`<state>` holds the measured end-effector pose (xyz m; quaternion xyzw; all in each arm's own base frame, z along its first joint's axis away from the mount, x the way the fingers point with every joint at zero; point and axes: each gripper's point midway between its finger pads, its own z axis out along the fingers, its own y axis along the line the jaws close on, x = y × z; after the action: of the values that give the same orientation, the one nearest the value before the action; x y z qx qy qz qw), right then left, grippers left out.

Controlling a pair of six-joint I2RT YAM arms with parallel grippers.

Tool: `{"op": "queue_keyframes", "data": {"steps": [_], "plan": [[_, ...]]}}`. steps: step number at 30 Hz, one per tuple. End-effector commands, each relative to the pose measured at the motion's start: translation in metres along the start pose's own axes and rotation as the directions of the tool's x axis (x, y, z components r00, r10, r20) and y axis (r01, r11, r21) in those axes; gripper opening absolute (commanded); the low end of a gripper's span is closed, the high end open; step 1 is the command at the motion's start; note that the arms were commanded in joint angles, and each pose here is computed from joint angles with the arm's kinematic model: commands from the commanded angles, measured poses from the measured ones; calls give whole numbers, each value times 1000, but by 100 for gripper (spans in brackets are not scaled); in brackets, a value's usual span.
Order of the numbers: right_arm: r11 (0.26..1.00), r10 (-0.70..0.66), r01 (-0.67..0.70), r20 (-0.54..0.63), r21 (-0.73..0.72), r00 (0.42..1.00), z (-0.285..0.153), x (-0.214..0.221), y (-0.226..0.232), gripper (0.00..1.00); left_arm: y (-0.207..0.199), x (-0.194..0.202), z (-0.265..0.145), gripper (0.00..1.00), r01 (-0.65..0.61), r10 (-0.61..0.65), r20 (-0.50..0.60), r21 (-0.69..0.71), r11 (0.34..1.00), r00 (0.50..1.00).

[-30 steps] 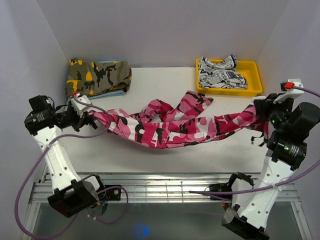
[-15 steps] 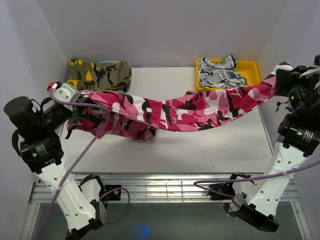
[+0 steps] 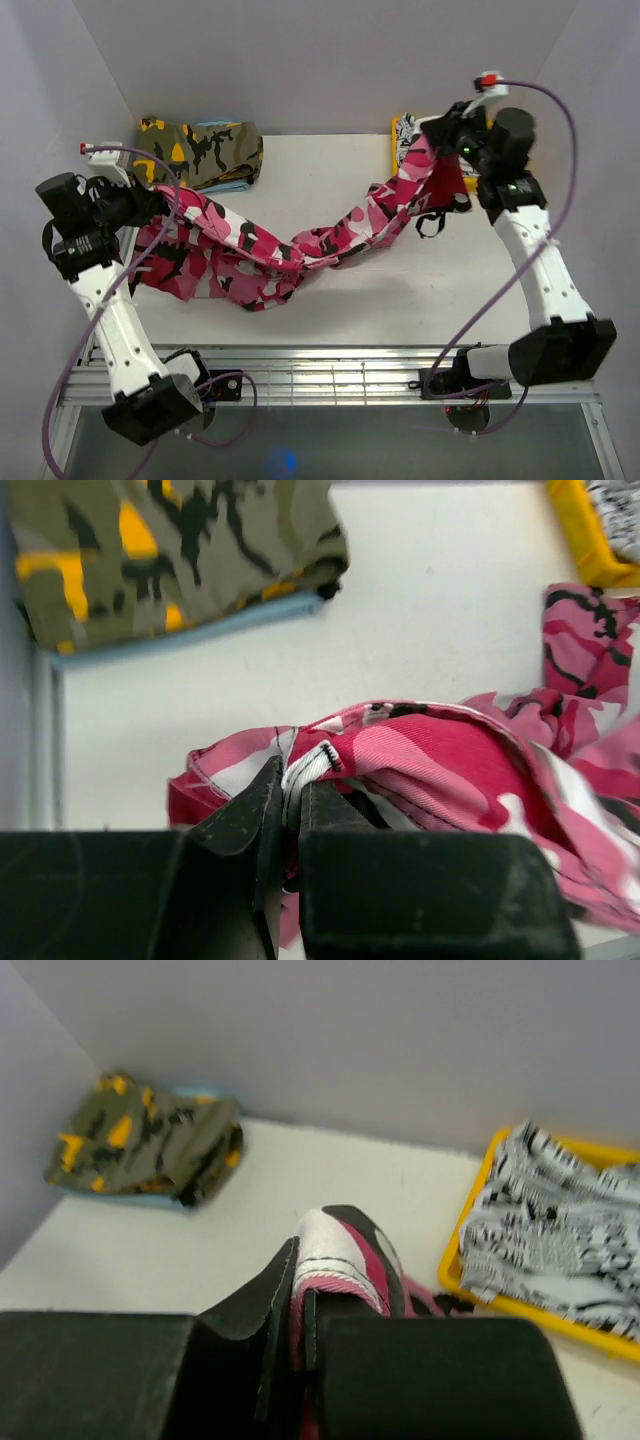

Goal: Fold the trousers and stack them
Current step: Flatten the trousers out

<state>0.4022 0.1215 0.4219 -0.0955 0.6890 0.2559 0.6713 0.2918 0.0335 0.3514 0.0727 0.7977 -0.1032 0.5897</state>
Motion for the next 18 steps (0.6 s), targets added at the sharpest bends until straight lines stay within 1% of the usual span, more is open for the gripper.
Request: {"op": "queue_keyframes", "data": {"steps": [1,2,3,4,5,6,7,8,9,10,11,12,13,14,15,16,17,18], "plan": [[984,-37,60,-135,171,990,39,47,-17,8,27,4,10,0,62,-62,1,-110,992,998],[977,-41,70,-143,200,989,49,51,-21,8,34,6,15,0,69,-70,-7,-122,990,998],[979,-42,75,-169,190,985,61,62,-15,8,45,9,25,0,78,-81,-17,-138,987,997],[978,-44,90,-234,190,971,81,93,-21,8,53,12,30,0,91,-95,-21,-159,983,995],[980,-46,95,-261,177,964,92,104,-18,8,63,15,34,0,99,-105,-25,-190,977,994],[984,-49,90,-251,155,967,107,99,-7,8,74,15,43,0,101,-107,-18,-207,973,994],[987,-39,79,-264,140,964,118,107,-4,8,82,18,48,0,111,-119,-20,-225,968,993],[993,-22,59,-336,102,942,137,143,-4,8,89,21,53,0,118,-127,-22,-240,964,992],[995,-37,65,-318,78,947,152,138,7,8,97,20,59,0,124,-131,-11,-256,959,991],[995,-54,77,-327,58,944,162,145,10,8,107,29,69,0,150,-164,-30,-270,951,986],[995,-68,91,-389,42,919,178,181,4,8,113,29,75,0,155,-171,-34,-276,949,985],[995,-93,103,-390,3,916,188,179,13,13,120,33,80,0,172,-193,-43,-292,941,980],[993,-113,116,-414,-19,903,194,189,14,40,130,46,92,0,197,-229,-76,-299,934,970],[989,-151,139,-461,-60,874,200,216,12,57,135,44,96,0,199,-233,-79,-300,933,969],[984,-176,153,-474,-88,863,199,221,12,77,137,50,100,0,211,-250,-100,-296,931,963],[977,-215,185,-482,-110,850,197,221,10,90,140,54,104,0,217,-260,-111,-297,930,959],[968,-249,219,-501,-118,829,194,222,7,90,144,65,112,0,230,-281,-140,-296,927,950],[951,-308,273,-512,-145,802,188,217,-4,90,146,67,112,0,239,-293,-152,-298,924,944]]}}
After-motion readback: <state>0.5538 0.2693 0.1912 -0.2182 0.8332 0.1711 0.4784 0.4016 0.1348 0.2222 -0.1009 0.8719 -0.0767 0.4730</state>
